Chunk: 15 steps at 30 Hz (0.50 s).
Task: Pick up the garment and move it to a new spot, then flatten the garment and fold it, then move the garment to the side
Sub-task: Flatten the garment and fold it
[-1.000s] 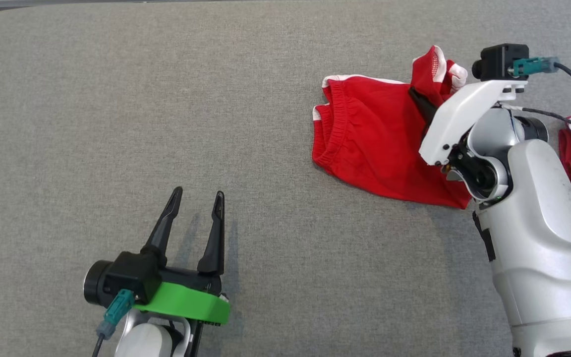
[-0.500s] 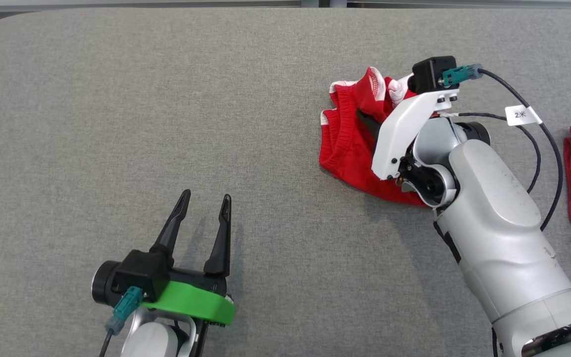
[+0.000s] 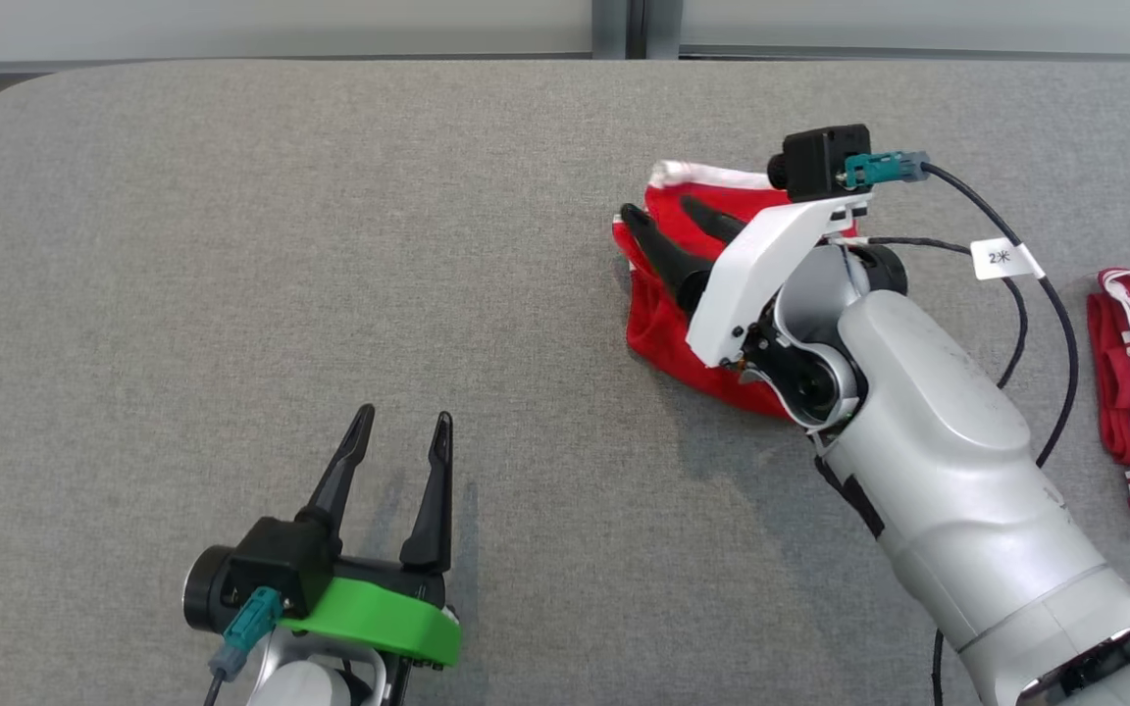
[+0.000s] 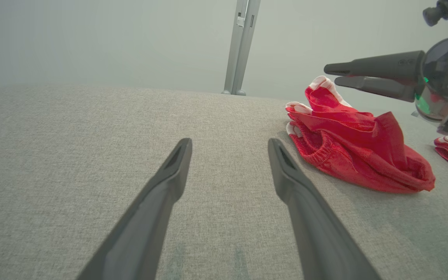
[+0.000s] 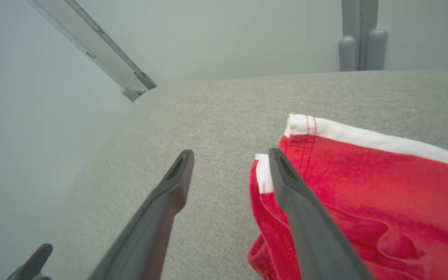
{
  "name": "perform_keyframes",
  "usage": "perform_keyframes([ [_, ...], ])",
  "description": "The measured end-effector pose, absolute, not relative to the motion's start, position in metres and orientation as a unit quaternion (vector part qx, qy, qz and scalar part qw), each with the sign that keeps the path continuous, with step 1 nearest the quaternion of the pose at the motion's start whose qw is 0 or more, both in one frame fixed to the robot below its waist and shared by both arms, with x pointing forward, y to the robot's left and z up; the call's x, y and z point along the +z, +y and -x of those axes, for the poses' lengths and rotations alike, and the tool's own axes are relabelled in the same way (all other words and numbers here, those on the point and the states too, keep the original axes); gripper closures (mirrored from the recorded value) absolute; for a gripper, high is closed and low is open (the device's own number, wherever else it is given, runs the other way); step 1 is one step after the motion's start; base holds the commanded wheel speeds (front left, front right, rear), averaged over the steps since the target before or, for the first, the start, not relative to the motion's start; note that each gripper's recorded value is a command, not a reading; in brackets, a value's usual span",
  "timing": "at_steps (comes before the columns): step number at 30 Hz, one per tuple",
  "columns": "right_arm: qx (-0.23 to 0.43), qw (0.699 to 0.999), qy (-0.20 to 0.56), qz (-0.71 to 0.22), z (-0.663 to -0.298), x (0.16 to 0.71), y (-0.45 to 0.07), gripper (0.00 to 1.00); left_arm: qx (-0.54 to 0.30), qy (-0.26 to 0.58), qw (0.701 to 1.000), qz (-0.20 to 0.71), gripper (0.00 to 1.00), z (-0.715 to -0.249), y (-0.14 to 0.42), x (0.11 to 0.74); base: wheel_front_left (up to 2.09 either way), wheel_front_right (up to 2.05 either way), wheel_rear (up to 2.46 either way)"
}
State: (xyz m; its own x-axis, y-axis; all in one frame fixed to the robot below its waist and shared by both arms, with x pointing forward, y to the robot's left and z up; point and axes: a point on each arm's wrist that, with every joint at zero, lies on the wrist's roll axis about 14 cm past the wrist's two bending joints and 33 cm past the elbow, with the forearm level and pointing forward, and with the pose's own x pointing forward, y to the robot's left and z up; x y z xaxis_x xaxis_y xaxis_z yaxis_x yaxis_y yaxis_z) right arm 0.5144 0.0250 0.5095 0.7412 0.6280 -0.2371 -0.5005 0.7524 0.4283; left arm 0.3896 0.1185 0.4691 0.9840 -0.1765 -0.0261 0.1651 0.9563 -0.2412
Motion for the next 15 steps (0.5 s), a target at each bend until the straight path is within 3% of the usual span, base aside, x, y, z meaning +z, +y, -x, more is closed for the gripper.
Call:
perform_keyframes([
  [8, 0.319, 0.924, 0.09, -0.192, -0.504, 0.559, 0.021, 0.0, -0.086, 0.02, 0.989, 0.122, 0.0, -0.386, 0.116, 0.471, 0.0, 0.0, 0.0],
  [15, 0.241, 0.964, -0.005, -0.11, -0.505, 0.576, -0.052, 0.0, -0.093, 0.017, 0.988, 0.126, 0.0, -0.385, 0.11, 0.474, 0.0, 0.0, 0.0],
])
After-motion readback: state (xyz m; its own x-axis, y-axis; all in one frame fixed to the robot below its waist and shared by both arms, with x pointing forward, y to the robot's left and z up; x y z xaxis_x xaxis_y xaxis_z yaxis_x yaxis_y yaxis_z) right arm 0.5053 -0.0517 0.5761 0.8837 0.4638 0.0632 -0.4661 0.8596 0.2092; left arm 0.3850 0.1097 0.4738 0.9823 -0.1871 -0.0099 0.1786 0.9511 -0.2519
